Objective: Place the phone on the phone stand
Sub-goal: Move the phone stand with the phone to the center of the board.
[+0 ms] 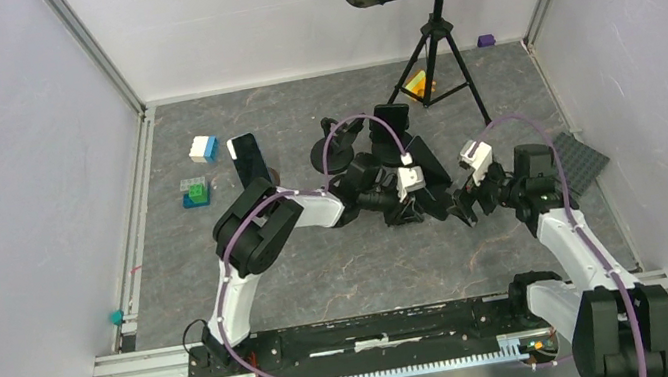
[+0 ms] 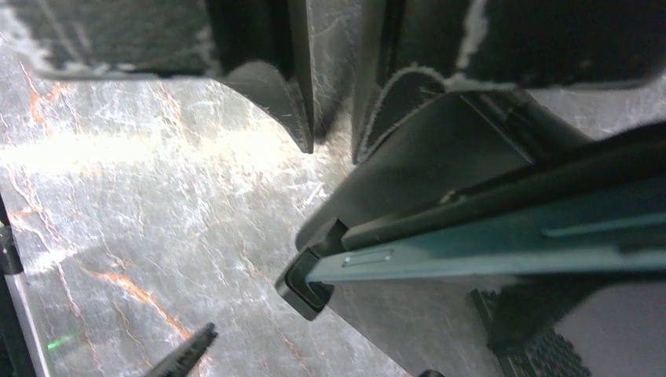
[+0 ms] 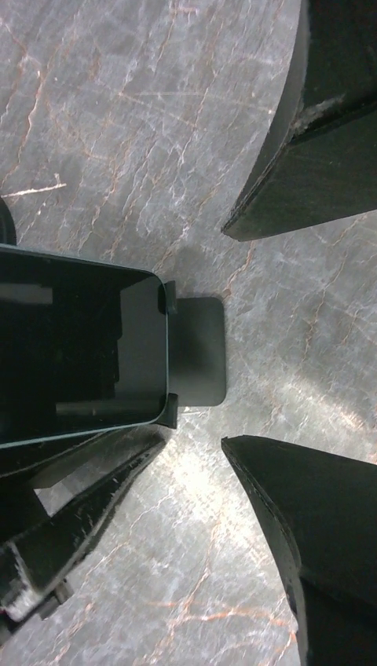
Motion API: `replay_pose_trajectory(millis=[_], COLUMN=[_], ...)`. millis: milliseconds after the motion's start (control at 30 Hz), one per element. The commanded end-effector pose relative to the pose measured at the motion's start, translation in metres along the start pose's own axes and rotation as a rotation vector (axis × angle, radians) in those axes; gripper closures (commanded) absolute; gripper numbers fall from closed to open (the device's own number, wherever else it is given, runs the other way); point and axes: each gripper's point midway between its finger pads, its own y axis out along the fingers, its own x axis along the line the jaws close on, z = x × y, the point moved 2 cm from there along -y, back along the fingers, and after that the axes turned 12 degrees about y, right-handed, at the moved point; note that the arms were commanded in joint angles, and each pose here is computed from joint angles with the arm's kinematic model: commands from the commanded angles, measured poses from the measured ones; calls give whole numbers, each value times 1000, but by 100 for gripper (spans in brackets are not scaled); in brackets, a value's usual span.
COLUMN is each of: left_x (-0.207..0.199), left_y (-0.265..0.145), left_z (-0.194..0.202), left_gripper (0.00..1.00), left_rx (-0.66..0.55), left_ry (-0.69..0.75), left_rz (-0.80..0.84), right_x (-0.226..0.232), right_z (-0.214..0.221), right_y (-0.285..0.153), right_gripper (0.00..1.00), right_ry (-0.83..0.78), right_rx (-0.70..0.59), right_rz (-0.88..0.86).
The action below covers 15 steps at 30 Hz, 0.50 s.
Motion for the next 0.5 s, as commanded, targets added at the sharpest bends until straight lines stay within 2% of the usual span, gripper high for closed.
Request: replay_pose_trajectory(millis=[0,267,467], left_x=[-13,-21,-29], left_y=[-11,-28,-41], left_z=[25,25,21], left_gripper=[65,45,36], left_rx=[69,53,36], left_ry=[-6,4,28], left_rz=[-30,-94,-124], right_x=[6,17,14], right_z=[-12,-16,-18], right_y=[7,16,26], right_gripper=[2,2,2], right_ry=[54,55,54], right_rx=[-67,-67,-40], right_rz=[-59,-86,-57])
